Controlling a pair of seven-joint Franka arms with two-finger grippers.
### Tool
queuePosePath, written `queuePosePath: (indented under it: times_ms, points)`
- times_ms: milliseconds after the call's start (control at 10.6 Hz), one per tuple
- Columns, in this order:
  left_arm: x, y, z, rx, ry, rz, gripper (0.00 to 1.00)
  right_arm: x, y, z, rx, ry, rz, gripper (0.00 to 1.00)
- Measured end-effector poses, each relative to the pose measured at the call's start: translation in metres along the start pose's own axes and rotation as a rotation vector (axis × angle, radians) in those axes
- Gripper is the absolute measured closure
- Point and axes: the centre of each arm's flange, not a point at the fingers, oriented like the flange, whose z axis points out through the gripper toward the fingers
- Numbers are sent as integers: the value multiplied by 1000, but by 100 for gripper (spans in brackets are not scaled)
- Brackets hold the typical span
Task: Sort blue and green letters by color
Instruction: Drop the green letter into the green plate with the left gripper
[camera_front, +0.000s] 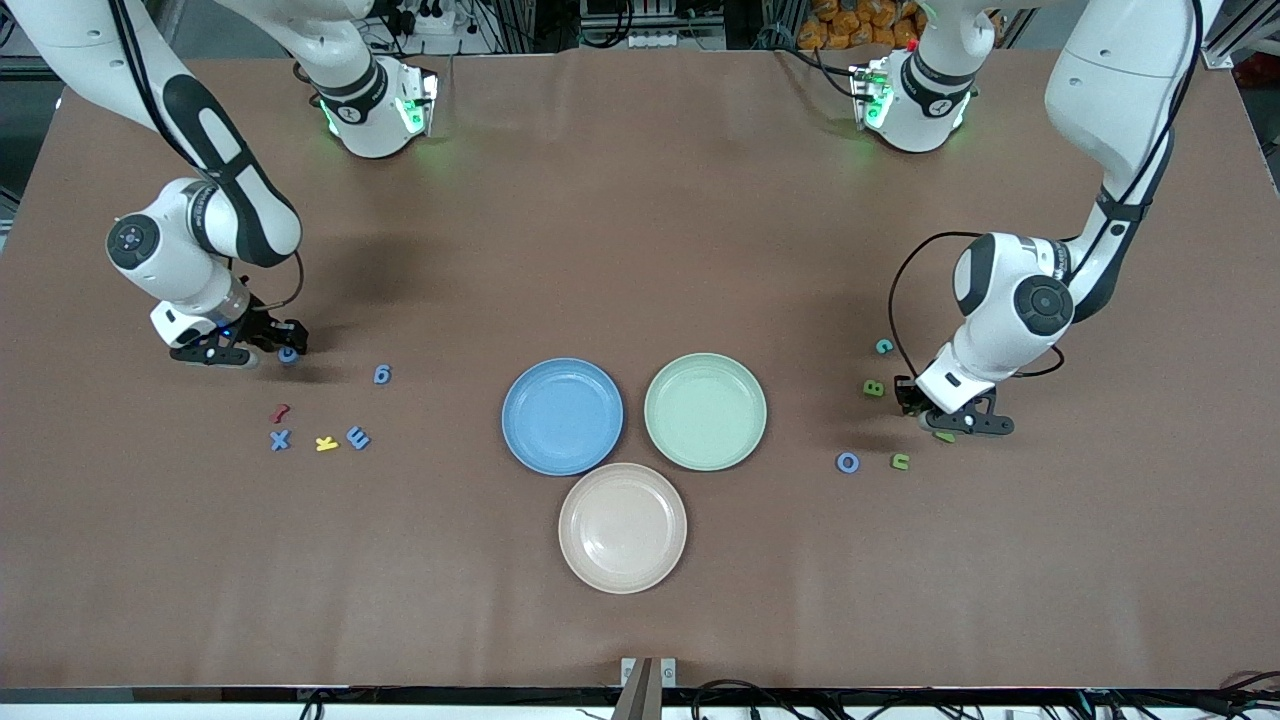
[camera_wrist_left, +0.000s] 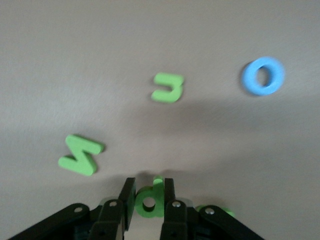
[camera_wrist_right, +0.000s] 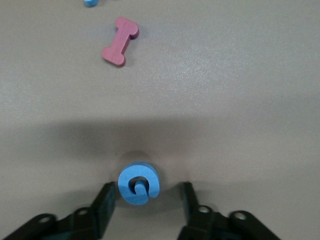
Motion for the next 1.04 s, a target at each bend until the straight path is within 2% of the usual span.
queuePosePath:
  times_ms: [283, 471, 754, 1036]
  points:
    - [32, 76, -47, 1, -25, -68, 73, 0, 0, 1, -3, 14, 0, 45]
    - [44, 150, -77, -4, -28, -139, 73, 1, 0, -1, -4, 21, -2, 62]
    - [46, 204, -77, -17, -25, -214, 73, 1, -1, -1, -4, 21, -2, 64]
    - [39, 247, -36, -14, -69, -287, 73, 4, 0, -3, -4, 29, -1, 65]
